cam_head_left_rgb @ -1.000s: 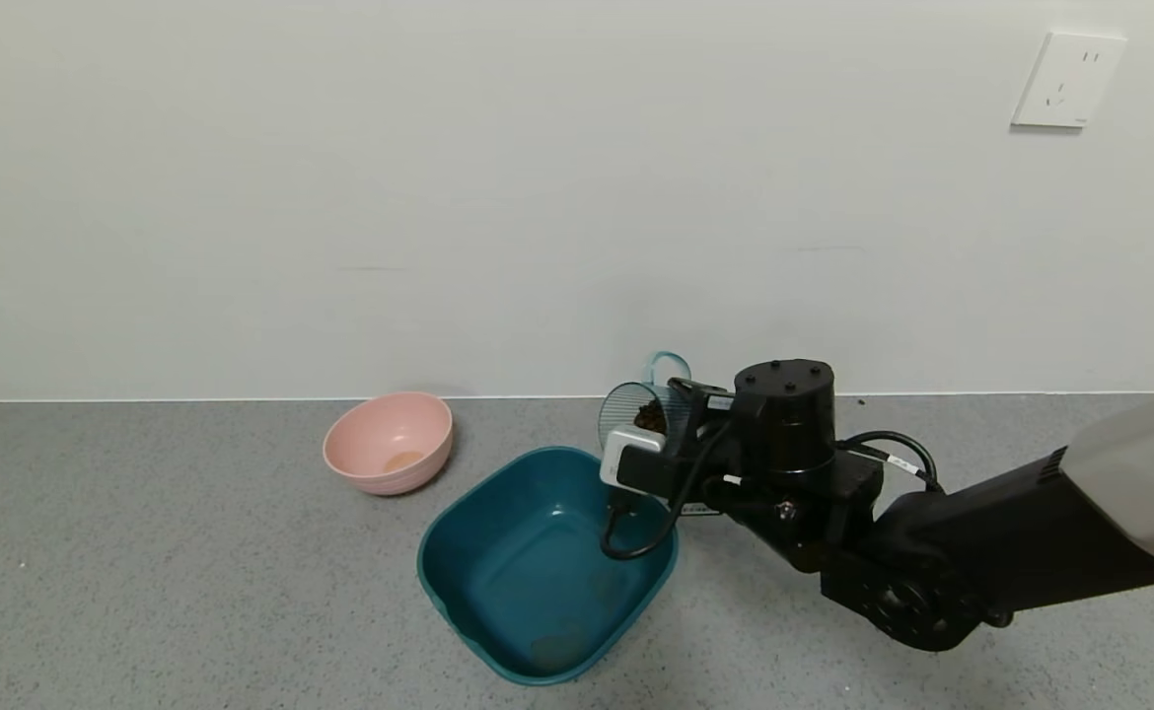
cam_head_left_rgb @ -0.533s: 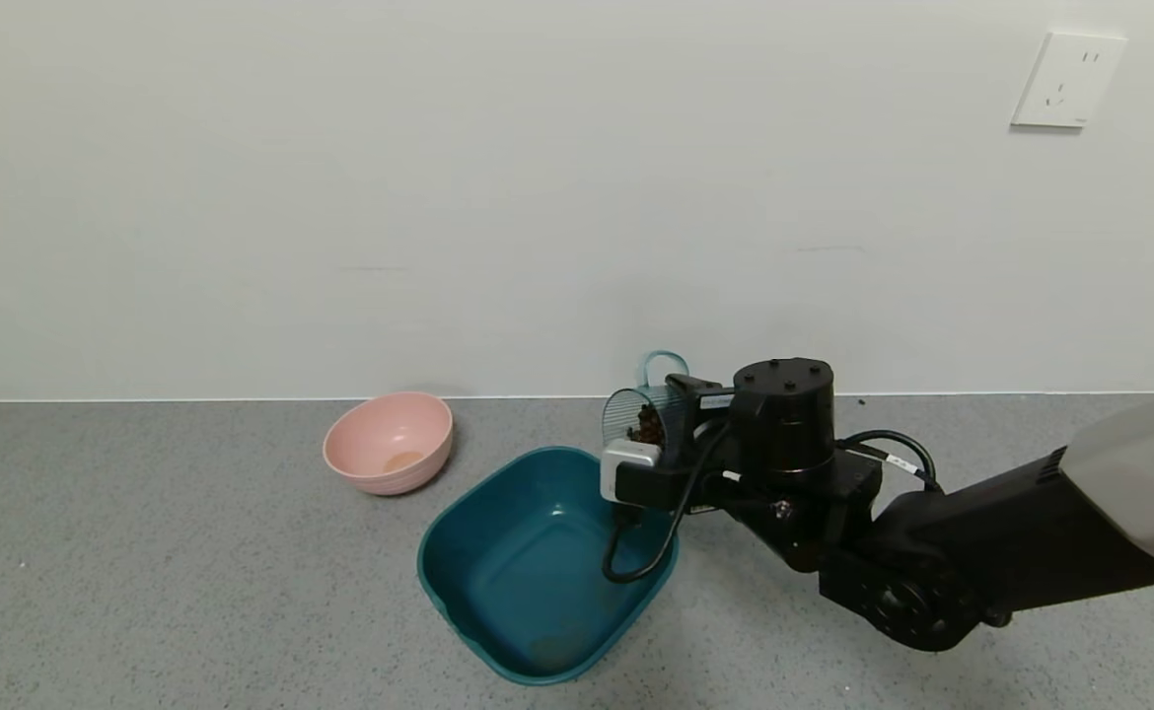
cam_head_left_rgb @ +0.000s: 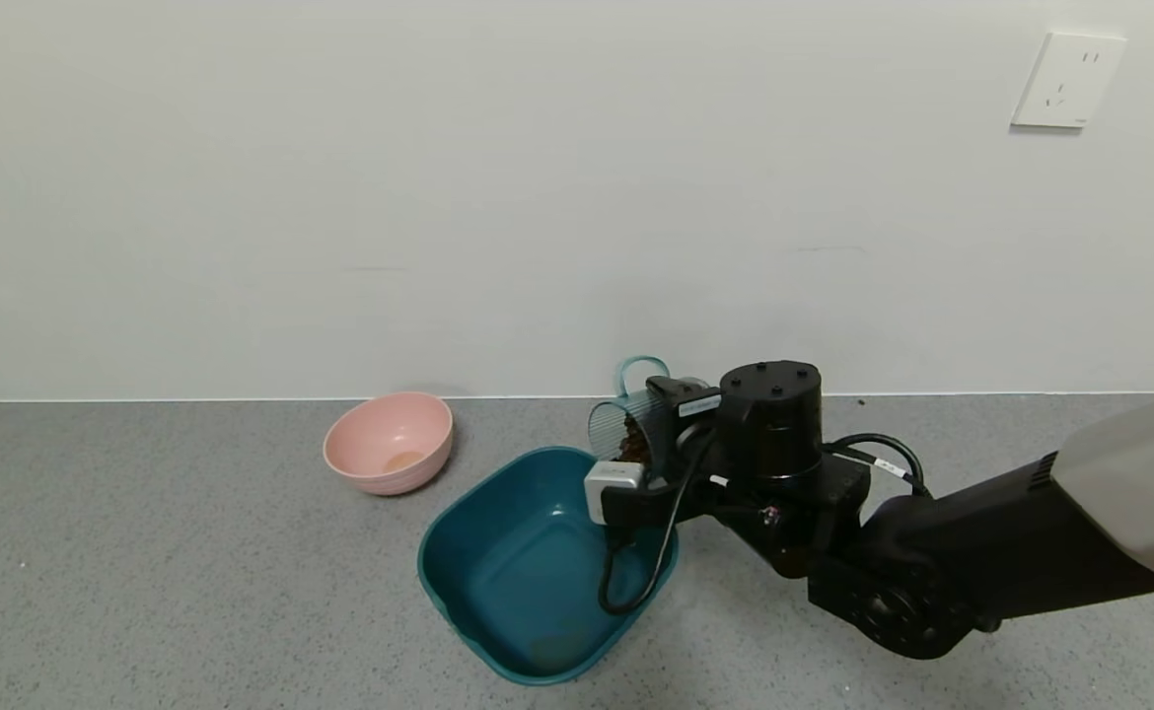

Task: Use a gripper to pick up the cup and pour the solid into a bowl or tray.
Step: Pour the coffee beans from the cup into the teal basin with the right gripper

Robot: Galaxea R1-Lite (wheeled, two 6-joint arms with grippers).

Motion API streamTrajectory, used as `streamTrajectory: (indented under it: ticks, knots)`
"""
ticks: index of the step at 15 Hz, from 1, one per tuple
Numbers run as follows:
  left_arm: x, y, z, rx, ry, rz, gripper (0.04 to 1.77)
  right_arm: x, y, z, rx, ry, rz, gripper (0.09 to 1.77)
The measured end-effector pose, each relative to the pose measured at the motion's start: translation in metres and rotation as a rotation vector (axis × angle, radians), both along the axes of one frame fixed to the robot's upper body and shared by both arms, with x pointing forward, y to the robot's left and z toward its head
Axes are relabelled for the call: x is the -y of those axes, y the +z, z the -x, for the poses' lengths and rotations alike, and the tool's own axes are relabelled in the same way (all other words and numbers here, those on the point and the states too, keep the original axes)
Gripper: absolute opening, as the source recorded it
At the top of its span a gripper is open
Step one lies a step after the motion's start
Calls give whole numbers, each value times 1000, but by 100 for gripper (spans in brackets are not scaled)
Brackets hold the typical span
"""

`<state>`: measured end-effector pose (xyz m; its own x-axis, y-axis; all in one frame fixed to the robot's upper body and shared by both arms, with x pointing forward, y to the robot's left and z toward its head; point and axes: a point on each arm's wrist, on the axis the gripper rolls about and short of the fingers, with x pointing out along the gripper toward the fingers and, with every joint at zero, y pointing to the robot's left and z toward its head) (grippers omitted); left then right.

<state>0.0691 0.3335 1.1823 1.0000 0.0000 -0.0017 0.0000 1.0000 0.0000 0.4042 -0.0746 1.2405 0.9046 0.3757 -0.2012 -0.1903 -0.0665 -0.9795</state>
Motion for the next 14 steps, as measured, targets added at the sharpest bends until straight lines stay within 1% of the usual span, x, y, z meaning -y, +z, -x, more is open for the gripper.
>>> streamTrajectory:
  ticks: [8, 14]
  knots:
    - [0, 0, 0, 0, 0, 0, 175, -6, -5, 7, 52, 50, 130, 135]
    - [0, 0, 0, 0, 0, 0, 175, -10, -7, 10, 99, 45, 180, 135]
